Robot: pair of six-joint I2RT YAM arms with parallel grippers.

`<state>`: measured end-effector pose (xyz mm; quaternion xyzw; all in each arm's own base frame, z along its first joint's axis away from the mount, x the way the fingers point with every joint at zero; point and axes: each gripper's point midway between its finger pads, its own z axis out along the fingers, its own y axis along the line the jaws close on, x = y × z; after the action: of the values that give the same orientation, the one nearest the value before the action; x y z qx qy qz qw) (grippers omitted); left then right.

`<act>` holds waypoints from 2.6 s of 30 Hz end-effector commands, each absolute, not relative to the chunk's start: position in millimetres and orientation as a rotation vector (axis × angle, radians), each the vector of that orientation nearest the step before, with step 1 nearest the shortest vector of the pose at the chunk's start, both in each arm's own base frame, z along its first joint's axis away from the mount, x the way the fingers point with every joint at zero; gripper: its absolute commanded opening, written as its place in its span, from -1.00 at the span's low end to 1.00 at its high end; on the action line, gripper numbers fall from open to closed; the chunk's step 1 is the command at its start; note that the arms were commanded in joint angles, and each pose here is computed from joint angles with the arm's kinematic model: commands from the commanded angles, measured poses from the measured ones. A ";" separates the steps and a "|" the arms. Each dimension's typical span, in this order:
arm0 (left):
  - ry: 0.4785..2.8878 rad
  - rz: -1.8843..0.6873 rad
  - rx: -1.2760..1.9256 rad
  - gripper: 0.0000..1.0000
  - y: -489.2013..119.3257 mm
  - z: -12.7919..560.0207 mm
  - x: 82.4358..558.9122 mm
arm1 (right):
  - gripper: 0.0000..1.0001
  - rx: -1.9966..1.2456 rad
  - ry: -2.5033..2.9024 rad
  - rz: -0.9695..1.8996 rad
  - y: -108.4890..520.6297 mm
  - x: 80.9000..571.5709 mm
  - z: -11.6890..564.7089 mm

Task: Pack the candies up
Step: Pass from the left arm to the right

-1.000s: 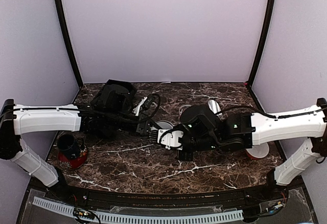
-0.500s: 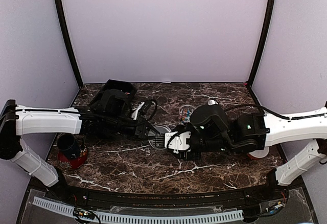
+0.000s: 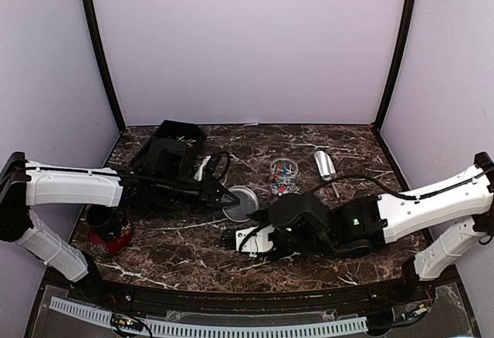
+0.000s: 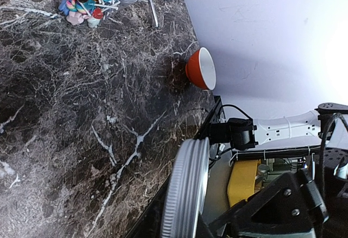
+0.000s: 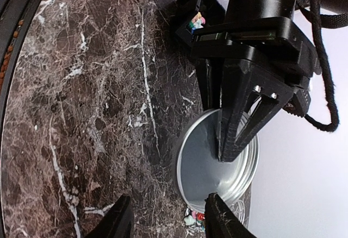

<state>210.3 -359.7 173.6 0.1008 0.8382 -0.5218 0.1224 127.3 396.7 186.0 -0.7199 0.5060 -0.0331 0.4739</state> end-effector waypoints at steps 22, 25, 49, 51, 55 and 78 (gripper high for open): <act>2.373 -1.585 0.279 -1.00 -358.4 191.4 209.7 | -0.77 -1.569 1.247 -0.136 429.1 147.2 182.5; 2.370 -1.590 0.279 -1.00 -358.5 192.6 209.6 | -0.78 -1.576 1.247 -0.139 428.5 147.6 179.8; 2.378 -1.475 0.451 -1.00 -359.7 187.1 201.5 | -1.00 -1.630 1.436 0.155 422.7 149.7 182.2; 2.381 -1.460 0.482 -1.00 -360.7 185.0 197.7 | -1.00 -1.634 1.479 0.205 421.9 151.4 184.2; 2.396 -1.428 0.522 -1.00 -361.6 179.8 191.7 | -1.00 -1.657 1.562 0.312 421.3 151.6 184.2; 2.130 -1.243 0.507 0.66 -319.6 250.0 208.4 | -1.00 -1.647 1.658 0.554 419.9 134.6 210.7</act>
<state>201.2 -340.1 218.6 0.1763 0.8227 -0.4876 0.2330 143.0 421.4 186.0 -0.6546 0.6453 0.1687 0.3559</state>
